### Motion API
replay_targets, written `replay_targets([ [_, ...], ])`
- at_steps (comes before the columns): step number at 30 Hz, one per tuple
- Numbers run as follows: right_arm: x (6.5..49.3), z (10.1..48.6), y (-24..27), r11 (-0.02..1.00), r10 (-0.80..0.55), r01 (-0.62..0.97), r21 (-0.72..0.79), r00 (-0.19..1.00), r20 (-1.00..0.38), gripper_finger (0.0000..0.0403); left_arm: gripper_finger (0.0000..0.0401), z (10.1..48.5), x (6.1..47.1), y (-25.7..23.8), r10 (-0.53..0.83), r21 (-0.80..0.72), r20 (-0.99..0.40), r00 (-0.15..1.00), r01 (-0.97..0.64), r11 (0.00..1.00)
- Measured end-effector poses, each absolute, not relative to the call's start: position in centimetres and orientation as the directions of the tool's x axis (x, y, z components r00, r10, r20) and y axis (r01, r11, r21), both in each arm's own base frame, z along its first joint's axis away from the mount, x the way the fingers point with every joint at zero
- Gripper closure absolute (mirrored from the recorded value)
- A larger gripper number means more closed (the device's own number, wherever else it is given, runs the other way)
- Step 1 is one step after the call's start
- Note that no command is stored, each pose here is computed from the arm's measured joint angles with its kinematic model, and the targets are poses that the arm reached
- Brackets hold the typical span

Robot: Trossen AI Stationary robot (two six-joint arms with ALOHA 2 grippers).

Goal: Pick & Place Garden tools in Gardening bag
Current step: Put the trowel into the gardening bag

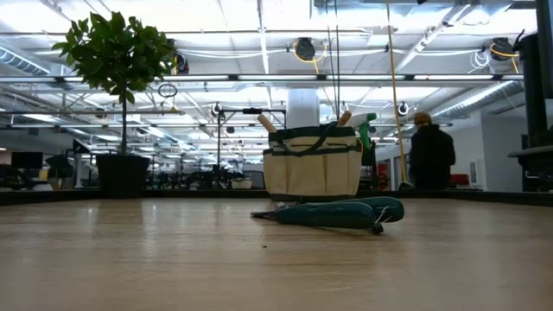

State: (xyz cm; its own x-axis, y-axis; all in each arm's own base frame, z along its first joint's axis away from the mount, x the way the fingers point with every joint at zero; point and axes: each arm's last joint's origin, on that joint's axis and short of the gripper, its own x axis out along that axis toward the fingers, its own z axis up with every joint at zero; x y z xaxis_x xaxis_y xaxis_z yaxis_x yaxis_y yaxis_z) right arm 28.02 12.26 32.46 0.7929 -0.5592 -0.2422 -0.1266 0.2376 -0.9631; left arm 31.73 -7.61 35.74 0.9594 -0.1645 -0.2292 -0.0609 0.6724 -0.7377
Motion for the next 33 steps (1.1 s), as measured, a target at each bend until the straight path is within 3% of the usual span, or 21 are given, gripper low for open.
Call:
replay_targets([
  [6,28.4,33.0,12.1,0.017,-0.558,-0.241,-0.97,0.803,-0.209,0.0345,0.0096,35.7,32.0,-6.8,-0.18,-0.746,-0.226,0.957,-0.051,0.664],
  [16,29.3,32.5,12.6,-0.107,-0.549,-0.3,-0.948,0.813,-0.195,0.0345,0.0096,34.6,33.6,-5.2,-0.221,-0.759,-0.231,0.948,-0.034,0.651],
  [22,30.3,31.3,12.6,-0.142,-0.568,-0.343,-0.928,0.796,-0.208,0.0345,0.0096,33.7,34.9,-4.7,-0.278,-0.782,-0.214,0.937,0.007,0.623],
  [33,30.8,31.4,12.2,-0.114,-0.533,-0.323,-0.939,0.818,-0.217,0.0345,0.0096,33.1,35.0,-4.3,-0.276,-0.785,-0.262,0.925,-0.037,0.618],
])
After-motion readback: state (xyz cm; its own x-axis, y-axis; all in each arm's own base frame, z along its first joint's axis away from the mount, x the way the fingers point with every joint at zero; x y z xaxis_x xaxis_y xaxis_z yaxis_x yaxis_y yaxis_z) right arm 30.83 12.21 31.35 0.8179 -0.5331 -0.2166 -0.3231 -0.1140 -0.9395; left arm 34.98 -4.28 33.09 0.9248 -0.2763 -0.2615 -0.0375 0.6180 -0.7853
